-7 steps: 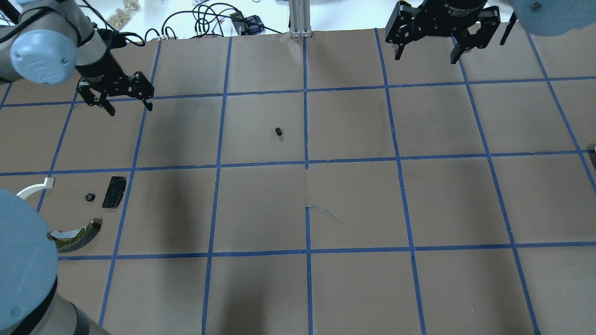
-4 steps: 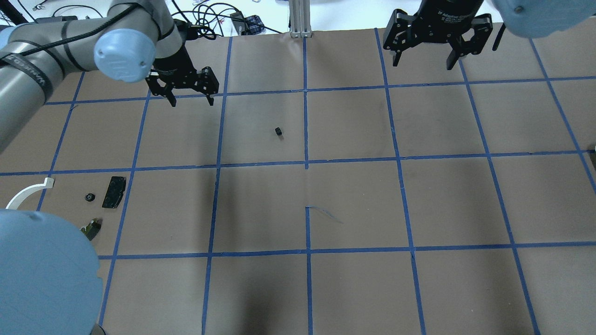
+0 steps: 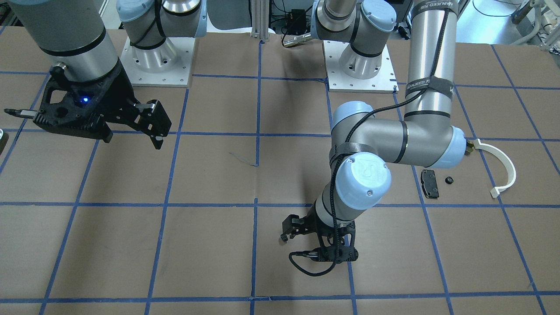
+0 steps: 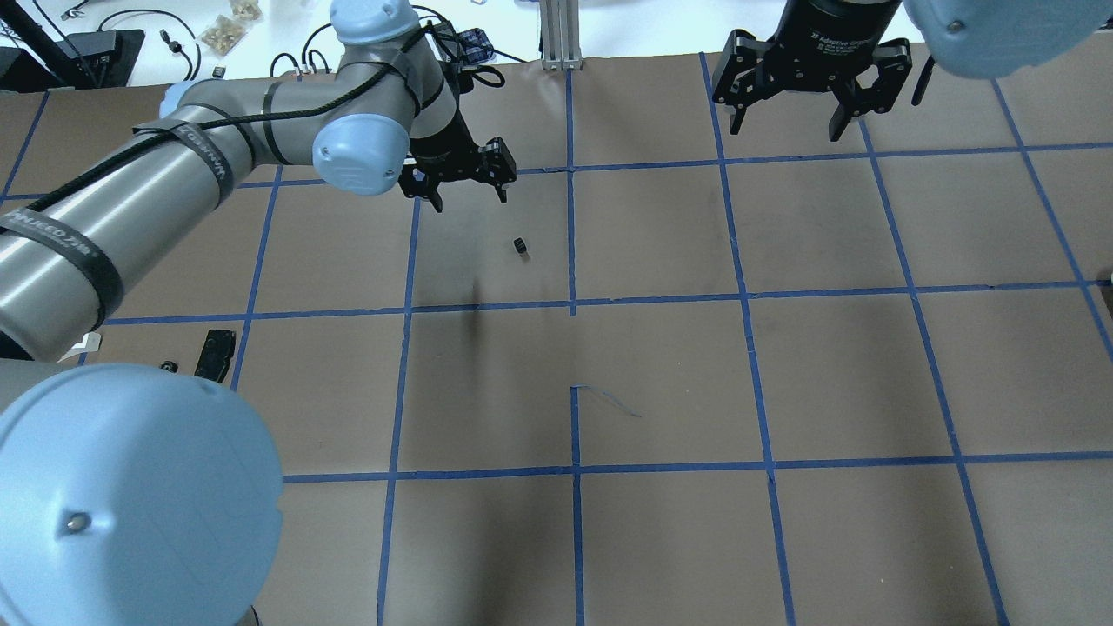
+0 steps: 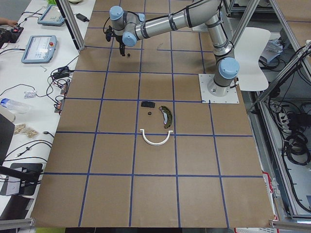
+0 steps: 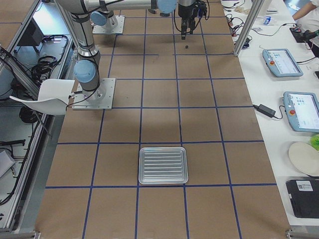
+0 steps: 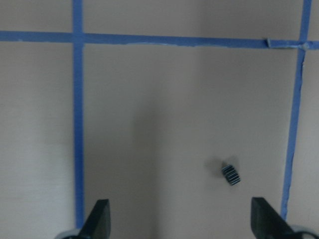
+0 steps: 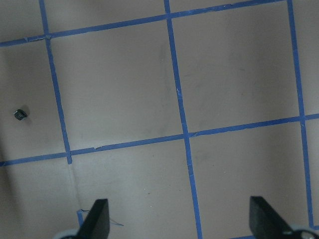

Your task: Place bearing gear from tray to pile

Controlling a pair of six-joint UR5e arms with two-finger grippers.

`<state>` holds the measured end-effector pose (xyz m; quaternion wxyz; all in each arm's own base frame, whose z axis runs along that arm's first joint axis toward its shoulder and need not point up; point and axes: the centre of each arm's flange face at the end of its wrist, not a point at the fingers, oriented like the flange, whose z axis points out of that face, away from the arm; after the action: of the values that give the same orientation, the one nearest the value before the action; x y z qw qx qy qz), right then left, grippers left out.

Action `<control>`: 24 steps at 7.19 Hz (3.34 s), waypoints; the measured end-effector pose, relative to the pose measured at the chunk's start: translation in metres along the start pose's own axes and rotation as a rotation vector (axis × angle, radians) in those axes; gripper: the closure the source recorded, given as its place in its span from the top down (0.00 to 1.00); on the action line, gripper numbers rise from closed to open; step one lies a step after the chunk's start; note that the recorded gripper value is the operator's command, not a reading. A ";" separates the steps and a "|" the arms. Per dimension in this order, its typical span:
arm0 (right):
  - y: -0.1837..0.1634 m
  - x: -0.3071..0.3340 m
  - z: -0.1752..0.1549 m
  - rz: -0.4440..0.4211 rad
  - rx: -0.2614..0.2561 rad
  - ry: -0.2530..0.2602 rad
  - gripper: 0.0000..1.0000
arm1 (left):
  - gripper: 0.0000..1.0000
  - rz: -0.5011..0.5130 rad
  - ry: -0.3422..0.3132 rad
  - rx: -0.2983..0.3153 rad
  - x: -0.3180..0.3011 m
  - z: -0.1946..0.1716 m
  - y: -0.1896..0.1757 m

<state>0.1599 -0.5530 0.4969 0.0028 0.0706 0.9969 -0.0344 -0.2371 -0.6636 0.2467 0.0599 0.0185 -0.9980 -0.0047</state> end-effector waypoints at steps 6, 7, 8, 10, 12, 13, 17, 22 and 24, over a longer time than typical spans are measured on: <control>0.000 0.000 0.001 -0.002 -0.004 0.001 1.00 | 0.78 -0.103 -0.019 -0.059 0.030 0.071 0.003; 0.000 0.000 0.002 -0.003 -0.003 0.000 1.00 | 0.46 -0.114 -0.020 -0.059 0.032 0.074 0.003; 0.000 0.000 0.002 -0.006 -0.004 0.000 1.00 | 0.14 -0.119 -0.021 -0.060 0.032 0.075 0.004; -0.001 0.000 0.002 -0.009 -0.003 0.000 1.00 | 0.00 -0.121 -0.041 -0.068 0.031 0.077 0.005; -0.001 0.000 0.002 -0.011 -0.003 0.000 1.00 | 0.00 -0.119 -0.073 -0.064 0.028 0.077 0.005; -0.001 0.000 0.002 -0.012 -0.002 0.000 1.00 | 0.00 -0.117 -0.076 -0.058 0.027 0.071 0.004; -0.001 0.000 0.002 -0.014 -0.003 0.001 1.00 | 0.00 -0.084 -0.171 -0.054 -0.069 -0.019 -0.032; -0.001 0.000 0.002 -0.013 -0.003 0.000 1.00 | 0.00 -0.005 -0.152 -0.183 -0.320 -0.085 -0.007; -0.001 0.000 0.002 -0.013 -0.003 0.000 1.00 | 0.00 0.017 -0.150 -0.253 -0.413 -0.080 0.036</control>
<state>0.1600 -0.5538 0.4948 0.0028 0.0642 0.9974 -0.0329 0.1812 -0.6132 0.2771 -0.0130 0.0020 -0.9912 -0.1315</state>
